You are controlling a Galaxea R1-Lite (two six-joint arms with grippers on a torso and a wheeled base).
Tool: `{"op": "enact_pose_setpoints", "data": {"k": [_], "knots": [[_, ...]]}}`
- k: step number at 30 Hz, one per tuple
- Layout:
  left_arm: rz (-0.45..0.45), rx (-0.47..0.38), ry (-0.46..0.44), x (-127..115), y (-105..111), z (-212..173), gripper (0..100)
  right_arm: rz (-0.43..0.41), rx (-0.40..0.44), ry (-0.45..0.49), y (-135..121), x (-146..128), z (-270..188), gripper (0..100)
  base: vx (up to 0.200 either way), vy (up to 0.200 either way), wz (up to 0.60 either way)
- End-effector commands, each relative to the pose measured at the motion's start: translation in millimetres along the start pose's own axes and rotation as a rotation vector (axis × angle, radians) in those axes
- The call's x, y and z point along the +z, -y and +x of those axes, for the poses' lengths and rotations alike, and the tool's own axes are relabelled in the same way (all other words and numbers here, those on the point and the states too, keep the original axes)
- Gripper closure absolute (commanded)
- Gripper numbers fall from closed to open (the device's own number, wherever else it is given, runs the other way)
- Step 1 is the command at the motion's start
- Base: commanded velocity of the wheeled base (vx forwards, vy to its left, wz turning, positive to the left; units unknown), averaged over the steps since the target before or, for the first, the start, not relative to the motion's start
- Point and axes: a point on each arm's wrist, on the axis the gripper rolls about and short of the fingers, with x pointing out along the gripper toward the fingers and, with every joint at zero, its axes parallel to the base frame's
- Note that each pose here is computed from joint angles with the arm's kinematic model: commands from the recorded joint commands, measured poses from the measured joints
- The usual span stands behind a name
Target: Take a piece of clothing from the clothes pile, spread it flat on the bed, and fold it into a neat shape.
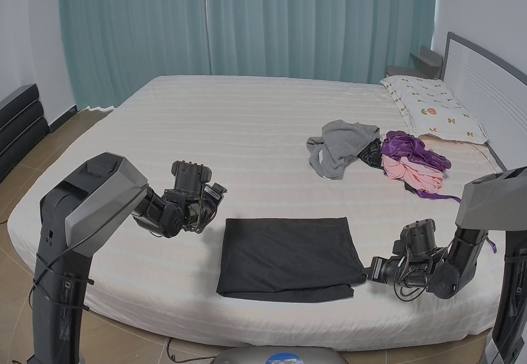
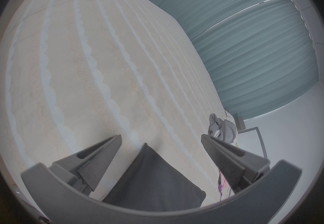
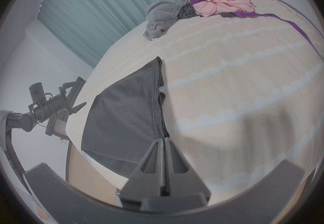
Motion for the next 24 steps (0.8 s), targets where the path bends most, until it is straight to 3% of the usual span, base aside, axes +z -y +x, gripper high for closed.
{"op": "enact_pose_setpoints", "data": {"k": [1,11,12,19,24], "knots": [[-0.002,0.001,0.0,0,-1,1,0,-0.002,0.004,0.007,-1,2,-2,100,0.0,0.0,0.0],[-0.002,0.0,0.001,0,0,1,0,-0.027,-0.01,-0.016,3,-4,0,100,0.0,0.0,0.0],[-0.002,0.001,0.0,0,-1,1,0,-0.037,-0.009,-0.015,2,-3,0,0,0.0,0.0,0.0],[-0.002,0.001,0.0,0,-1,1,0,-0.035,0.022,0.052,-5,20,7,0,0.0,0.0,0.0],[-0.002,0.0,0.001,0,0,1,0,0.01,0.022,0.101,-16,62,39,0,0.0,0.0,0.0]]}}
